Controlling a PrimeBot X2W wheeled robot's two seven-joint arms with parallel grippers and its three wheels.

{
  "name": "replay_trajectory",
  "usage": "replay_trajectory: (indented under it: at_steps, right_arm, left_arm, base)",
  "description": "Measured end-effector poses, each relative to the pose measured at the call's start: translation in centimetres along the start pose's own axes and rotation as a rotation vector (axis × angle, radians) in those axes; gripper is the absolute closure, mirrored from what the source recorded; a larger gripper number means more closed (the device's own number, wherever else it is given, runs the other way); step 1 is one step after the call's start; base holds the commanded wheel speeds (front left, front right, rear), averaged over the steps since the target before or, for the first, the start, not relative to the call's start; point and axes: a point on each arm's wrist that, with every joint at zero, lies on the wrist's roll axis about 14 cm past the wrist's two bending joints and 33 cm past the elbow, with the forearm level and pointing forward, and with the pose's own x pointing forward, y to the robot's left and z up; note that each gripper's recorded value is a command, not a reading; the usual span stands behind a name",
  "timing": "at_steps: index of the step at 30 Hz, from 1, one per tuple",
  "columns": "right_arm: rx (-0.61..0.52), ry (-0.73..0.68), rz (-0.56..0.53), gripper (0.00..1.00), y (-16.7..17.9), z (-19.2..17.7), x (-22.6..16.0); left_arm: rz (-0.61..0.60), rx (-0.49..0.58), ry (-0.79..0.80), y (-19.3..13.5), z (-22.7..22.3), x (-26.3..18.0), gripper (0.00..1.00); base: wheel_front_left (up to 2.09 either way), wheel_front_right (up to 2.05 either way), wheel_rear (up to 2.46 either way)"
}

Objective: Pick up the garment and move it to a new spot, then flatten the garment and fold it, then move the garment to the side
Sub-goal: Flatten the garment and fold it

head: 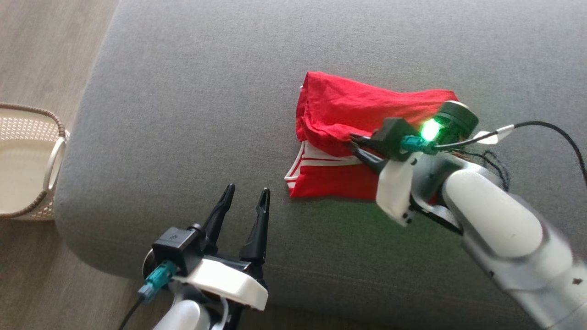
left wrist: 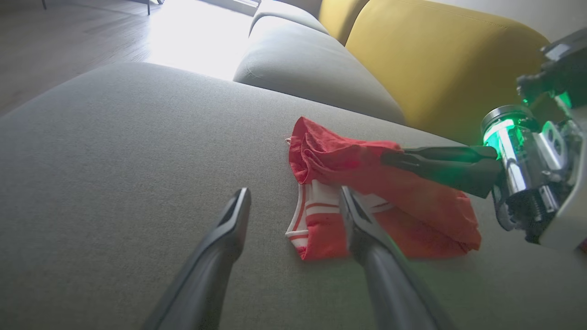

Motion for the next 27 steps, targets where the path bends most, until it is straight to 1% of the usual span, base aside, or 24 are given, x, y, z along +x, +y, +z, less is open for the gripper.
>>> replay_trajectory:
  at_steps: [3, 7, 12, 13, 14, 18, 21, 24, 27]
  right_arm:
    - [0.068, -0.037, 0.015, 1.00, 0.9, 1.3, -0.1]
    - [0.111, -0.019, 0.044, 1.00, 2.4, 1.1, -0.7]
    - [0.140, -0.009, 0.058, 1.00, 3.4, 1.1, -0.7]
    - [0.162, -0.010, 0.065, 0.56, 3.8, 1.2, -0.6]
    - [0.184, -0.012, 0.075, 0.00, 4.3, 1.2, -0.5]
    - [0.278, -0.010, 0.118, 0.00, 6.6, 1.0, -0.3]
    - [0.331, -0.029, 0.116, 0.00, 6.7, 1.3, -0.3]
    - [0.343, -0.062, 0.058, 0.00, 4.8, 1.6, -0.7]
    - [0.355, -0.114, -0.046, 0.00, 1.5, 2.1, -1.6]
  left_arm:
    - [-0.009, -0.001, 0.000, -0.2, 0.0, 0.1, 0.00]
    - [-0.022, -0.001, 0.000, -0.6, 0.0, 0.2, 0.00]
    - [-0.031, -0.001, 0.004, -0.8, -0.1, 0.4, 0.00]
    - [-0.031, -0.002, 0.004, -0.8, -0.2, 0.4, 0.00]
    - [-0.031, -0.002, 0.005, -0.8, -0.2, 0.4, 0.00]
    - [-0.031, -0.003, 0.008, -0.8, -0.3, 0.4, 0.00]
    - [-0.034, -0.004, 0.010, -0.9, -0.3, 0.5, 0.00]
    - [-0.041, -0.013, 0.008, -1.1, -0.3, 0.5, 0.00]
    - [-0.053, -0.014, 0.004, -1.5, -0.1, 0.7, 0.00]
  base:
    - [0.00, 0.00, 0.00]
    - [0.00, 0.00, 0.00]
    - [0.00, 0.00, 0.00]
    - [0.00, 0.00, 0.00]
    - [0.00, 0.00, 0.00]
    - [0.00, 0.00, 0.00]
    - [0.00, 0.00, 0.00]
    - [0.00, 0.00, 0.00]
    - [0.00, 0.00, 0.00]
